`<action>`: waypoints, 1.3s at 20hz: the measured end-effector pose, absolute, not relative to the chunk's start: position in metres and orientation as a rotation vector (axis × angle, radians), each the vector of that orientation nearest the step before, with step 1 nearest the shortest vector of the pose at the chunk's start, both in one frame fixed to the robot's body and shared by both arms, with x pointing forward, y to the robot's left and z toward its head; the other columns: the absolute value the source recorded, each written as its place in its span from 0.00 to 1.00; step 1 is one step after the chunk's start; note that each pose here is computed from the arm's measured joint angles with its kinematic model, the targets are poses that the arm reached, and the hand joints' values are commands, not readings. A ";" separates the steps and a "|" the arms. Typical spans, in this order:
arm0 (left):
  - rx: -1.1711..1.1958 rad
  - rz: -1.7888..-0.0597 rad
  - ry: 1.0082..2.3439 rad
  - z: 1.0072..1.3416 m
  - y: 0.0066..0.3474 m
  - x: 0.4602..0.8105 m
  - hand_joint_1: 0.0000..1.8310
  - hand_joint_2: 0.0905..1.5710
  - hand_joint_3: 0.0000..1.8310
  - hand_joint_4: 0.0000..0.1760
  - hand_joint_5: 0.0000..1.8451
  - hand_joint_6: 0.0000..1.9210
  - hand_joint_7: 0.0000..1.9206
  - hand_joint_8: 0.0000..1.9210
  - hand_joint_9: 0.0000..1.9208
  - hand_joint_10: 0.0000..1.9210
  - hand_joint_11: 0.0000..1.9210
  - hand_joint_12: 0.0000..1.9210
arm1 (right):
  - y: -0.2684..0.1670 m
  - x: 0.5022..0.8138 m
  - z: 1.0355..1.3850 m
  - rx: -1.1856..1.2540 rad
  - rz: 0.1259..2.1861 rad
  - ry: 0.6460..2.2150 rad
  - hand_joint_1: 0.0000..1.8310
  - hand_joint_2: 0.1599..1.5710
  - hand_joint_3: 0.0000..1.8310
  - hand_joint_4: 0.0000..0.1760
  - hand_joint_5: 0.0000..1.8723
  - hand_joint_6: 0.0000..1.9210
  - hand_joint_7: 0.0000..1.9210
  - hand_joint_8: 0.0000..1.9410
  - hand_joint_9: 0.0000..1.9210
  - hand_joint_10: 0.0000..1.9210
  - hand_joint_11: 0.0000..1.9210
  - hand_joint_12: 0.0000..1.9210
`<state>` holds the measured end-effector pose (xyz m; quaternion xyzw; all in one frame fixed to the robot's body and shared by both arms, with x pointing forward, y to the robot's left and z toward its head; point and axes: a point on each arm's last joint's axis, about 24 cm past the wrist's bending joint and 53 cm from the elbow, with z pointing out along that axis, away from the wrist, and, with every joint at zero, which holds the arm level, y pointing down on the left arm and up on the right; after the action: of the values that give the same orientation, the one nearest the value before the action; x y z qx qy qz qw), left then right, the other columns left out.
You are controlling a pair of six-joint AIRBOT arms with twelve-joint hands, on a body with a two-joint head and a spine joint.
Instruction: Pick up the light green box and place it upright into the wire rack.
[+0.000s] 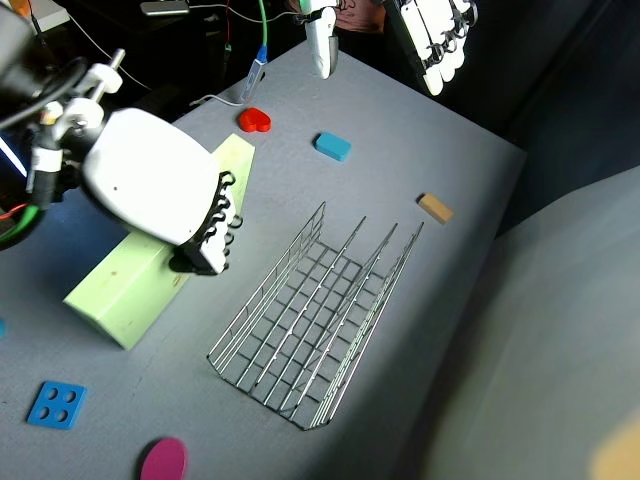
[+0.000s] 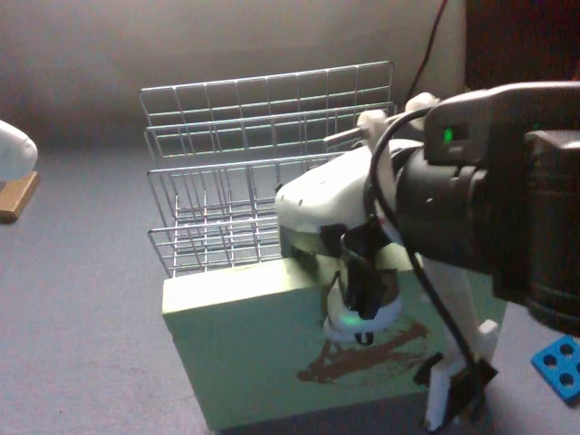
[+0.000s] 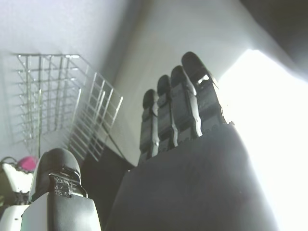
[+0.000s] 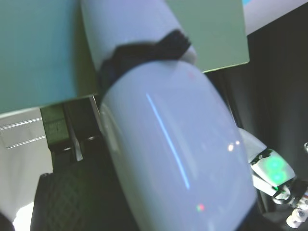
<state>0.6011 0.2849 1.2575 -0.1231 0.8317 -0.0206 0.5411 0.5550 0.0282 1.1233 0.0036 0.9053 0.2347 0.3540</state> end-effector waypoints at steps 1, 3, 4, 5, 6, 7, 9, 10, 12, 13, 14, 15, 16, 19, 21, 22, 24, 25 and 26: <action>-0.292 -0.054 1.974 1.259 0.284 0.601 0.09 0.67 0.00 0.00 0.09 0.00 0.10 0.00 0.09 0.00 0.00 0.37 | 0.026 0.554 1.131 0.014 0.614 2.329 0.67 0.69 0.00 0.00 0.47 0.53 0.53 0.57 0.41 0.62 0.34 0.84; -0.291 -0.054 1.971 1.260 0.284 0.602 0.09 0.67 0.00 0.00 0.09 0.00 0.10 0.00 0.09 0.00 0.00 0.37 | 0.024 0.554 1.151 0.030 0.645 2.295 0.67 0.69 0.00 0.00 0.47 0.52 0.53 0.58 0.40 0.62 0.34 0.83; -0.288 -0.053 1.971 1.260 0.284 0.602 0.09 0.67 0.00 0.00 0.09 0.00 0.10 0.00 0.09 0.00 0.00 0.37 | 0.024 0.554 1.162 0.034 0.662 2.274 0.67 0.69 0.00 0.00 0.47 0.53 0.53 0.58 0.40 0.62 0.34 0.83; -0.287 -0.052 1.971 1.260 0.284 0.602 0.09 0.67 0.00 0.00 0.09 0.00 0.10 0.00 0.09 0.00 0.00 0.37 | 0.022 0.555 1.177 0.040 0.684 2.242 0.67 0.69 0.00 0.00 0.47 0.53 0.53 0.58 0.40 0.62 0.33 0.83; -0.287 -0.052 1.971 1.260 0.284 0.602 0.09 0.67 0.00 0.00 0.09 0.00 0.10 0.00 0.09 0.00 0.00 0.37 | 0.022 0.557 1.188 0.048 0.698 2.219 0.67 0.69 0.00 0.00 0.46 0.53 0.53 0.58 0.40 0.63 0.34 0.82; -0.286 -0.051 1.971 1.260 0.284 0.601 0.09 0.67 0.00 0.00 0.09 0.00 0.10 0.00 0.09 0.00 0.00 0.37 | 0.020 0.561 1.201 0.063 0.711 2.192 0.67 0.69 0.00 0.00 0.46 0.53 0.53 0.58 0.40 0.63 0.34 0.82; -0.275 -0.044 1.972 1.260 0.284 0.602 0.09 0.67 0.00 0.00 0.09 0.00 0.10 0.00 0.09 0.00 0.00 0.37 | 0.016 0.569 1.219 0.075 0.713 2.142 0.67 0.69 0.00 0.00 0.46 0.53 0.53 0.58 0.40 0.63 0.34 0.83; -0.278 -0.047 1.971 1.261 0.285 0.602 0.09 0.67 0.00 0.00 0.09 0.00 0.10 0.00 0.09 0.00 0.00 0.37 | 0.015 0.575 1.231 0.067 0.705 2.098 0.67 0.69 0.00 0.00 0.46 0.53 0.52 0.59 0.40 0.63 0.35 0.83; -0.281 -0.045 1.962 1.263 0.287 0.602 0.09 0.66 0.00 0.00 0.09 0.00 0.10 0.00 0.09 0.00 0.00 0.37 | 0.014 0.582 1.252 0.049 0.700 2.024 0.67 0.70 0.00 0.00 0.46 0.53 0.52 0.59 0.40 0.63 0.33 0.83; -0.286 -0.046 1.960 1.264 0.289 0.602 0.09 0.66 0.00 0.00 0.09 0.00 0.10 0.00 0.09 0.00 0.00 0.37 | 0.013 0.583 1.257 0.044 0.698 2.006 0.67 0.70 0.00 0.00 0.46 0.53 0.52 0.59 0.40 0.63 0.33 0.83; -0.290 -0.046 1.960 1.264 0.290 0.601 0.09 0.66 0.00 0.00 0.09 0.00 0.10 0.00 0.09 0.00 0.00 0.37 | 0.013 0.585 1.261 0.037 0.692 1.988 0.67 0.70 0.00 0.00 0.46 0.53 0.52 0.59 0.40 0.63 0.33 0.83; -0.291 -0.043 1.959 1.264 0.290 0.601 0.09 0.66 0.00 0.00 0.09 0.00 0.10 0.00 0.09 0.00 0.00 0.37 | 0.013 0.586 1.262 0.034 0.688 1.982 0.67 0.70 0.00 0.00 0.46 0.53 0.52 0.59 0.40 0.63 0.33 0.83; -0.291 -0.044 1.960 1.264 0.290 0.601 0.10 0.66 0.00 0.00 0.09 0.00 0.10 0.00 0.09 0.00 0.00 0.37 | 0.014 0.587 1.263 0.030 0.689 1.974 0.67 0.70 0.00 0.00 0.46 0.53 0.52 0.59 0.40 0.63 0.33 0.83; -0.291 -0.055 1.967 1.262 0.288 0.601 0.10 0.66 0.00 0.00 0.09 0.00 0.10 0.00 0.09 0.00 0.00 0.37 | 0.017 0.601 1.271 0.027 0.694 1.945 0.67 0.70 0.00 0.00 0.46 0.53 0.52 0.60 0.40 0.63 0.35 0.84; -0.292 -0.054 1.968 1.262 0.288 0.601 0.10 0.66 0.00 0.00 0.09 0.00 0.10 0.00 0.09 0.00 0.00 0.37 | 0.018 0.612 1.272 0.041 0.686 1.940 0.67 0.70 0.00 0.00 0.46 0.53 0.51 0.62 0.40 0.64 0.35 0.85; -0.291 -0.054 1.968 1.262 0.288 0.601 0.10 0.66 0.00 0.00 0.09 0.00 0.10 0.00 0.09 0.00 0.00 0.37 | 0.020 0.616 1.272 0.037 0.678 1.936 0.67 0.70 0.00 0.00 0.46 0.53 0.51 0.61 0.41 0.65 0.35 0.84; -0.288 -0.055 1.967 1.262 0.288 0.600 0.10 0.66 0.00 0.00 0.09 0.00 0.10 0.00 0.09 0.00 0.00 0.37 | 0.023 0.620 1.270 0.023 0.668 1.929 0.67 0.70 0.00 0.00 0.45 0.54 0.52 0.60 0.40 0.63 0.34 0.82; -0.288 -0.054 1.968 1.262 0.288 0.600 0.10 0.66 0.00 0.00 0.09 0.00 0.10 0.00 0.09 0.00 0.00 0.37 | 0.026 0.621 1.269 0.011 0.664 1.925 0.67 0.70 0.00 0.00 0.45 0.54 0.52 0.60 0.40 0.63 0.34 0.82; -0.287 -0.054 1.967 1.262 0.287 0.600 0.10 0.66 0.00 0.00 0.09 0.00 0.10 0.00 0.09 0.00 0.00 0.37 | 0.028 0.623 1.266 0.003 0.661 1.925 0.67 0.70 0.00 0.00 0.45 0.54 0.52 0.60 0.40 0.63 0.34 0.82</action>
<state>0.6004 0.2874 1.2624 -0.1208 0.8294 -0.0229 0.5449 0.6226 0.0282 1.2664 0.0013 0.8048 0.2765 0.5252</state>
